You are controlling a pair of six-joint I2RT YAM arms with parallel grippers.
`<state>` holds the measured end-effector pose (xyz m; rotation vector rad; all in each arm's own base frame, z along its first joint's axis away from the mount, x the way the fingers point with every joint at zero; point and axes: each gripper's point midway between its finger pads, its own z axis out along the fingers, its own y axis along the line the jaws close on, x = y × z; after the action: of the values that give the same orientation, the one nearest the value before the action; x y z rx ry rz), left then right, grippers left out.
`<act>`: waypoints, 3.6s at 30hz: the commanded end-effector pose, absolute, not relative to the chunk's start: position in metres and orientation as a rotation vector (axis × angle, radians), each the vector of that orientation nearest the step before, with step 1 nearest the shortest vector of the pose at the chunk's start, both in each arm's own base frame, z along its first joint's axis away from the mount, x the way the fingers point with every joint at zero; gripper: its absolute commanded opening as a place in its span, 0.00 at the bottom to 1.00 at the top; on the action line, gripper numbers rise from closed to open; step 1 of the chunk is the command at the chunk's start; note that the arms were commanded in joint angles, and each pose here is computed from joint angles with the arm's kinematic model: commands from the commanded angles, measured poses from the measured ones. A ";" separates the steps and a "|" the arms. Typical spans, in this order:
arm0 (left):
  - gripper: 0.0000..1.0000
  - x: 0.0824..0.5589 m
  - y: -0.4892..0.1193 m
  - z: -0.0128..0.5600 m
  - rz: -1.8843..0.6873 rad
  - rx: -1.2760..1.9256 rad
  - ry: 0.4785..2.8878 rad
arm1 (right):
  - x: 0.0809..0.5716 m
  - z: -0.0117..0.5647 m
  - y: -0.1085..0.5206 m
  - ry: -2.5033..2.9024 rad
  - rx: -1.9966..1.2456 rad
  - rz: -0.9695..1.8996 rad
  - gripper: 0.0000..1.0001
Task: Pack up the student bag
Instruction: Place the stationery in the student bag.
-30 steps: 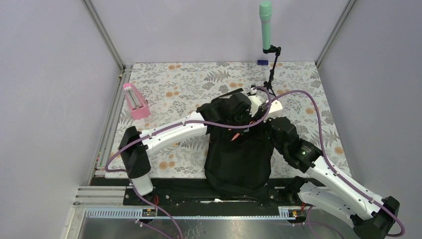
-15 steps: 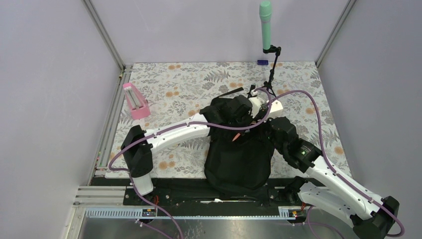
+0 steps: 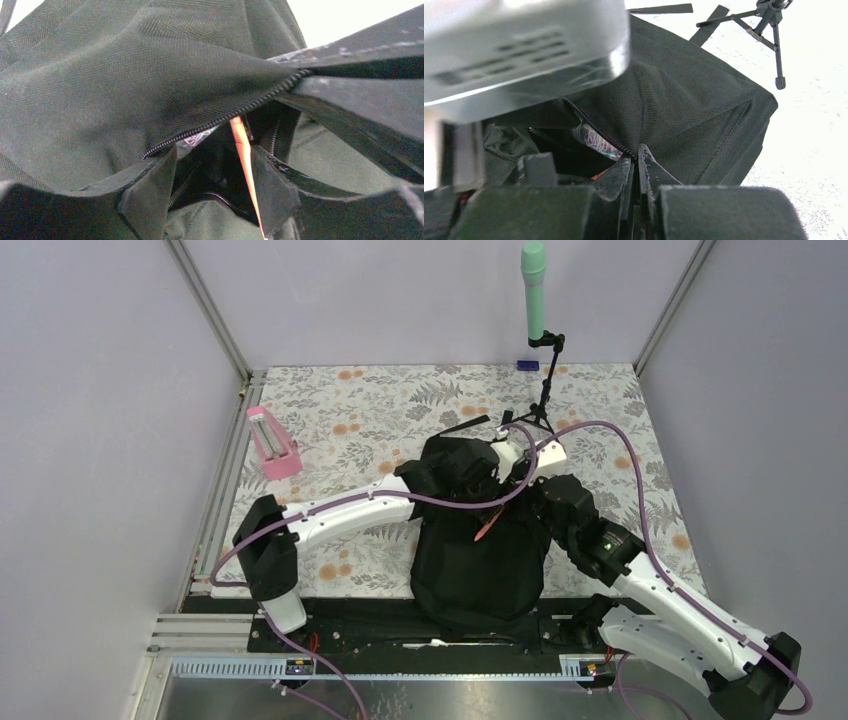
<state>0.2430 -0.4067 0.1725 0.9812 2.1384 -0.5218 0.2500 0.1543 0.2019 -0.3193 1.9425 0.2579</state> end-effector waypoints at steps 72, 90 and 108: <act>0.11 0.222 -0.373 0.205 -0.650 0.442 2.226 | 0.258 0.233 0.166 1.839 -0.291 0.323 0.10; 0.20 0.231 -0.368 0.198 -0.628 0.571 2.234 | 0.260 0.249 0.182 1.813 -0.291 0.410 0.09; 0.60 0.235 -0.330 0.232 -0.553 0.497 2.118 | 0.262 0.249 0.215 1.860 -0.318 0.552 0.02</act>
<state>0.2292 -0.3469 0.1856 0.5770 2.2503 -0.5259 0.2574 0.1938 0.1984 -0.3456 2.0006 0.4076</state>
